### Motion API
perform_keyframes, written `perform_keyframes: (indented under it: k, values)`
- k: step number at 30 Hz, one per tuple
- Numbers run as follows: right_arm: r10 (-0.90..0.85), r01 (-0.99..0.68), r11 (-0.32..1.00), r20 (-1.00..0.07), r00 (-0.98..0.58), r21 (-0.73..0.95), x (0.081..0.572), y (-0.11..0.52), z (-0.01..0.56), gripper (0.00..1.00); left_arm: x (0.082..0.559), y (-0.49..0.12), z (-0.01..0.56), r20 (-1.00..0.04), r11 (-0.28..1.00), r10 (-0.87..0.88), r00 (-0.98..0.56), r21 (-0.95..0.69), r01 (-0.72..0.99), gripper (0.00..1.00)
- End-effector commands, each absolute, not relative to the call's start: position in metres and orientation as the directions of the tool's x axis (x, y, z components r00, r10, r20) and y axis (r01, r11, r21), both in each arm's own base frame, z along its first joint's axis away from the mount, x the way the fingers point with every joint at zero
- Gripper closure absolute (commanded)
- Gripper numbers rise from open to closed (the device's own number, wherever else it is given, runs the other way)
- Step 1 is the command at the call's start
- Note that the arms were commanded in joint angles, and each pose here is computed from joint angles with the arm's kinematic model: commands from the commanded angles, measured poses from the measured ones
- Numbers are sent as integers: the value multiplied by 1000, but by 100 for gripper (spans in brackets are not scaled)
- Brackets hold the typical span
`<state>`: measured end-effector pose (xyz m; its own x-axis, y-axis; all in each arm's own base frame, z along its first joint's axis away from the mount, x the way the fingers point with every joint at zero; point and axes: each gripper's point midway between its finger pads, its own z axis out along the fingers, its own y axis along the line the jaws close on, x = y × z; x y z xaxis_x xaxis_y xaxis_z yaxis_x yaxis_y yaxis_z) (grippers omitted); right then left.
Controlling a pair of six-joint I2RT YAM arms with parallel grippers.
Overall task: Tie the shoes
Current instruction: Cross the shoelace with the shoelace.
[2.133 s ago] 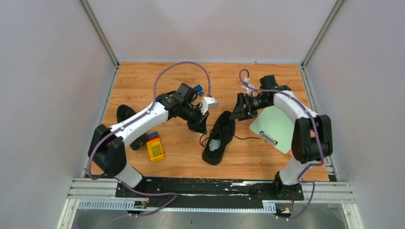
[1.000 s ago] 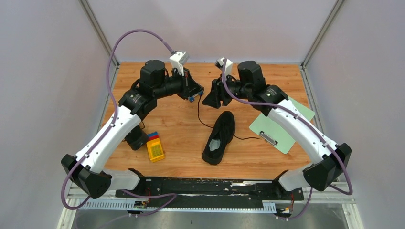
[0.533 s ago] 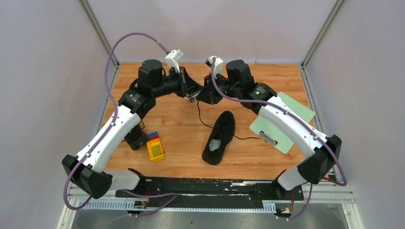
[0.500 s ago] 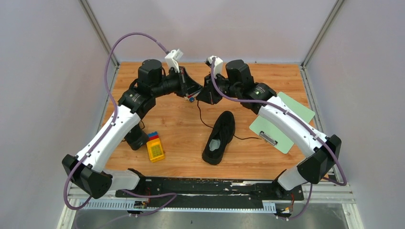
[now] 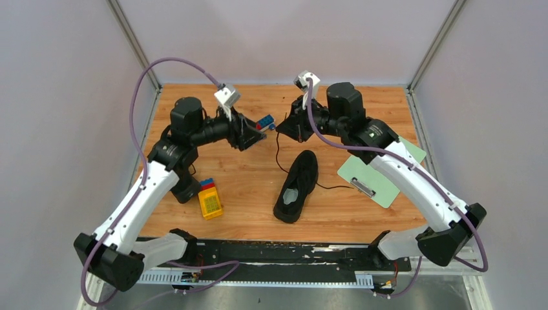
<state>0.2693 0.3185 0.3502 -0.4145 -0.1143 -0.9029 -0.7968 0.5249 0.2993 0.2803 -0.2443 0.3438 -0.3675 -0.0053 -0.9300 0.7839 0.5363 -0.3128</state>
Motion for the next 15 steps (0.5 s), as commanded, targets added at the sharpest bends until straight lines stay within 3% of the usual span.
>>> perform_keyframes:
  k: [1,6,15]
  values:
    - [-89,-830,494,-935,-343,258,259,310,378,100,232,-252,359,-998,296,55,32,47,954,33]
    - [-83,-848,447,-931,-356,284,252,312,385,100,223,-267,343,-980,223,131,146,173,959,32]
    - [-68,-844,440,-926,-370,305,251,310,390,100,244,-290,332,-977,185,151,150,177,967,41]
